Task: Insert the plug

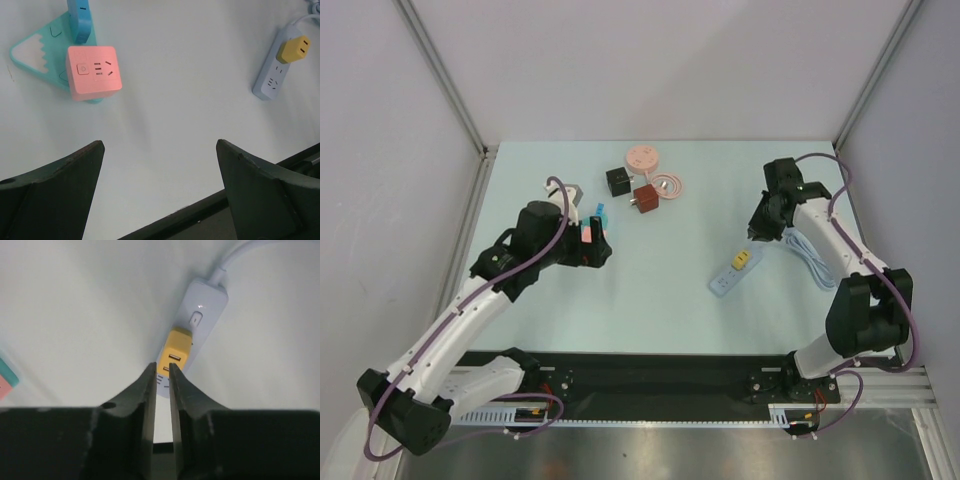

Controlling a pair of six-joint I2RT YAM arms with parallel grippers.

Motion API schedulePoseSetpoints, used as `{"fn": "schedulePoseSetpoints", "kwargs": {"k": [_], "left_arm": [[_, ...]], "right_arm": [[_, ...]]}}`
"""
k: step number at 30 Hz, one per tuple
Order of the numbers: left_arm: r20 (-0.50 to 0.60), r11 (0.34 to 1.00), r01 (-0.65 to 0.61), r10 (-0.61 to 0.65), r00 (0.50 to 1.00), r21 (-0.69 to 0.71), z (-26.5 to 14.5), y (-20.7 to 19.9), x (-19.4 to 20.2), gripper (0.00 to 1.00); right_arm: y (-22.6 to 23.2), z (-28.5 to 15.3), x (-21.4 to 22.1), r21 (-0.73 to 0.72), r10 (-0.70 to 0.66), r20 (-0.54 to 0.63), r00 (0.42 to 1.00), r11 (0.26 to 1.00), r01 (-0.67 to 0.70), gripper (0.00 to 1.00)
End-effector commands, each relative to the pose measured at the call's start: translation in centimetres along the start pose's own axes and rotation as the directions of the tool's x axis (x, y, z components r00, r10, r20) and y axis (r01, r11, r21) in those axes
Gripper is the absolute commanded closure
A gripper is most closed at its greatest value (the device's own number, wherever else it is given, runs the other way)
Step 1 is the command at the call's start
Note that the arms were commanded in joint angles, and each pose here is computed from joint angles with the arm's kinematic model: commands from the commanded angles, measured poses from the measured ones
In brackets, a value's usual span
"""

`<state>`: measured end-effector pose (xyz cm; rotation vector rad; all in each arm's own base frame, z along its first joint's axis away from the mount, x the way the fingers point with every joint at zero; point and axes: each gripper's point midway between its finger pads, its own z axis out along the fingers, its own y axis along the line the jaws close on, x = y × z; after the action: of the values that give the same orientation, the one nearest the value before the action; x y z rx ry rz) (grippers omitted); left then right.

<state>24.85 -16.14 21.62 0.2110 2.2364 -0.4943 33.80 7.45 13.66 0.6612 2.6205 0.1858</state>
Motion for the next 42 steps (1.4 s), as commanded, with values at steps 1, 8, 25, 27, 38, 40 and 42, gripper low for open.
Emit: {"fn": "schedulePoseSetpoints", "kwargs": {"k": [1, 8, 25, 27, 38, 40, 42], "left_arm": [[0.024, 0.999, 0.013, -0.012, 1.000, -0.035, 0.4, 1.0, -0.7, 0.00], [0.066, 0.994, 0.035, -0.028, 0.997, -0.101, 0.0, 2.5, -1.7, 0.00], [0.134, 0.979, 0.015, 0.013, 0.991, -0.205, 0.0, 4.1, -5.5, 0.00], [0.130, 0.980, 0.006, 0.020, 0.991, -0.197, 0.3, 4.3, -4.7, 0.00], [0.285, 0.995, 0.023, 0.006, 0.959, -0.099, -2.4, 3.0, -5.3, 0.00], [0.298, 0.995, 0.025, 0.005, 0.954, -0.097, -2.6, 3.0, -5.5, 0.00], [0.313, 0.996, 0.025, 0.005, 0.950, -0.091, -3.0, 2.9, -5.7, 0.00]], "right_arm": [[0.8, 0.2, 0.2, -0.058, -0.044, 0.033, 0.999, 0.997, 0.045, 0.83], [-0.6, 3.1, 2.6, -0.053, -0.082, -0.028, 0.996, 0.995, 0.080, 0.88], [9.3, 0.2, -2.8, -0.312, -0.200, 0.270, 0.942, 0.907, 0.282, 0.43], [13.8, 0.4, -3.3, -0.382, -0.228, 0.356, 0.906, 0.849, 0.364, 0.31], [27.4, 5.9, 0.2, -0.536, -0.601, 0.623, 0.501, 0.138, 0.833, 0.21], [27.3, 6.6, -1.2, -0.447, -0.574, 0.716, 0.397, 0.060, 0.893, 0.18], [27.6, 7.1, -2.4, -0.327, -0.549, 0.790, 0.271, -0.006, 0.945, 0.15]]}}
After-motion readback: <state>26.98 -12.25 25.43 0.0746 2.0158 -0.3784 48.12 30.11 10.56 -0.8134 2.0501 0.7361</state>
